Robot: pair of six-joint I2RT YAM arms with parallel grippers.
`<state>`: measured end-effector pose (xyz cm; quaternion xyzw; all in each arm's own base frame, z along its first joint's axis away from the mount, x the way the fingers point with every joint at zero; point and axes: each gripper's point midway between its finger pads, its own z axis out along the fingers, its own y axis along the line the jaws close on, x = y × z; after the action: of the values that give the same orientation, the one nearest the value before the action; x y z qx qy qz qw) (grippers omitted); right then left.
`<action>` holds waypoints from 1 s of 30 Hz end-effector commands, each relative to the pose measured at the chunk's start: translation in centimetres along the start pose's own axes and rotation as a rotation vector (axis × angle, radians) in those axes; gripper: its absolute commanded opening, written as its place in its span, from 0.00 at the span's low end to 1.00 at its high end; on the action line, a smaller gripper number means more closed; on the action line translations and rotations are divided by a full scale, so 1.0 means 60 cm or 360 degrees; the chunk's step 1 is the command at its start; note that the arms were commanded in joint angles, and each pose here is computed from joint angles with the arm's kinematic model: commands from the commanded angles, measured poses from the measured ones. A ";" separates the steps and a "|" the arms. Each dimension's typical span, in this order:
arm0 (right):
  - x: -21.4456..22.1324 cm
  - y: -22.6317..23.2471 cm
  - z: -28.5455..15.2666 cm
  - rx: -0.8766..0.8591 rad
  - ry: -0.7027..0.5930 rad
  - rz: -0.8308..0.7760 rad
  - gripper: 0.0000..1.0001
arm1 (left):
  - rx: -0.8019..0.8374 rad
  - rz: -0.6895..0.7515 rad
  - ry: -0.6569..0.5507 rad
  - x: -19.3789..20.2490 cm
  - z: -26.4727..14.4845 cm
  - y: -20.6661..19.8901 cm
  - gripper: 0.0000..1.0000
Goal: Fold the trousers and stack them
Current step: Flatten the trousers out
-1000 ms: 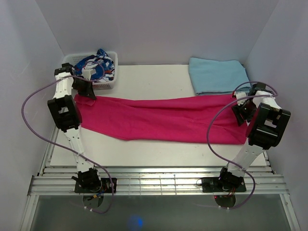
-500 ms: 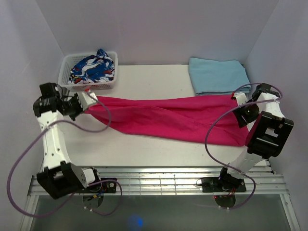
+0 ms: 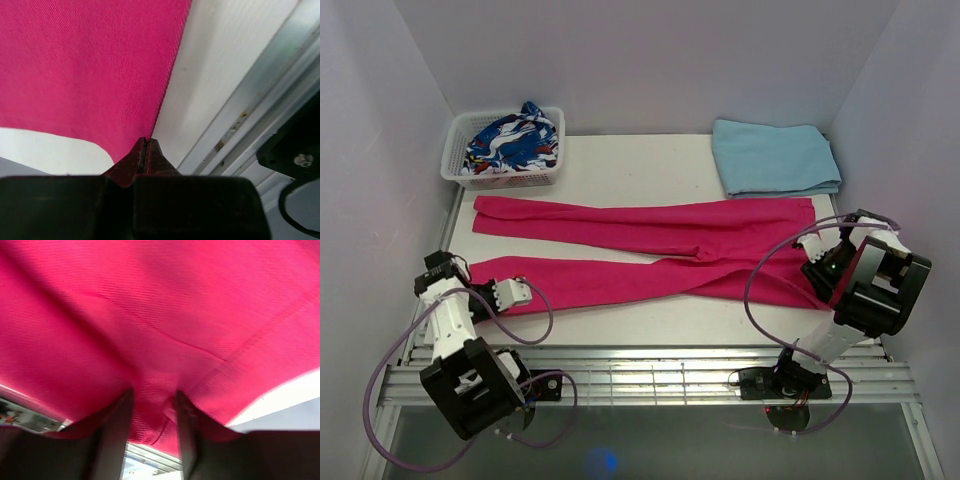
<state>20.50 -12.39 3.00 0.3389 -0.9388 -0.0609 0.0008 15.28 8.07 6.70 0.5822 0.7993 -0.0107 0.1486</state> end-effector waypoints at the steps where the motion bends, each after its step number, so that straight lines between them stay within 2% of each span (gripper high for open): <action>1: 0.041 -0.034 -0.002 0.0023 0.0141 -0.0224 0.42 | -0.0140 0.0009 0.0188 0.063 0.008 0.042 0.00; 3: 0.052 -0.053 -0.007 0.0051 0.0153 -0.0188 0.40 | -0.0233 -0.0040 0.0238 0.101 0.013 0.074 0.00; 6: 0.069 -0.050 -0.013 -0.0017 0.0176 -0.0218 0.49 | -0.0339 -0.0113 0.0249 0.136 0.003 0.120 0.00; 7: 0.072 -0.049 -0.021 -0.0011 0.0164 -0.0238 0.59 | -0.0287 -0.0143 0.0228 0.143 0.014 0.122 0.00; 9: 0.079 -0.057 -0.031 0.0049 0.0157 -0.0273 0.70 | -0.0278 -0.0158 0.0190 0.143 0.005 0.140 0.00; 10: 0.081 -0.064 -0.047 0.0118 0.0152 -0.0347 0.93 | -0.0258 -0.0140 0.0165 0.141 0.008 0.143 0.00; 11: 0.085 -0.071 -0.055 0.0165 0.0142 -0.0361 0.91 | -0.0270 -0.0121 0.0137 0.136 0.004 0.150 0.00; 12: 0.082 -0.076 -0.064 0.0213 0.0111 -0.0380 0.90 | -0.0267 -0.0105 0.0117 0.131 0.002 0.150 0.09; 14: 0.072 -0.098 -0.096 0.0342 0.0057 -0.0389 0.90 | -0.0306 -0.0088 0.0071 0.119 -0.008 0.157 0.19; 17: 0.032 -0.113 -0.140 0.0372 -0.0131 -0.0308 0.90 | -0.0334 -0.0092 -0.0081 0.082 -0.040 0.164 0.42; 18: 0.008 -0.117 -0.149 0.0368 -0.0239 -0.0273 0.90 | -0.0285 -0.0119 -0.0138 0.066 -0.047 0.150 0.53; 20: -0.028 -0.131 -0.173 0.0352 -0.0333 -0.0135 0.93 | -0.0338 -0.0135 -0.0219 0.043 -0.080 0.165 0.70; 23: -0.074 -0.136 -0.172 0.0251 -0.0433 0.0011 1.00 | -0.0384 -0.0182 -0.0296 0.017 -0.123 0.176 0.72; 24: -0.098 -0.125 -0.168 0.0205 -0.0473 0.0073 1.00 | -0.0379 -0.0268 -0.0334 0.011 -0.129 0.178 0.73; 25: -0.110 -0.121 -0.157 0.0169 -0.0478 0.0103 0.92 | -0.0427 -0.0291 -0.0351 0.008 -0.145 0.194 0.73; 27: -0.140 -0.104 -0.137 0.0128 -0.0498 0.0141 0.83 | -0.0435 -0.0387 -0.0424 0.006 -0.138 0.212 0.75; 30: -0.170 -0.083 -0.095 0.0126 -0.0474 0.0118 0.74 | -0.0467 -0.0500 -0.0431 0.016 -0.108 0.247 0.73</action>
<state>31.97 -13.87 10.17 0.3281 -0.9319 -0.0342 -0.1506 25.73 15.90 16.06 0.4700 0.8279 0.0462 0.3024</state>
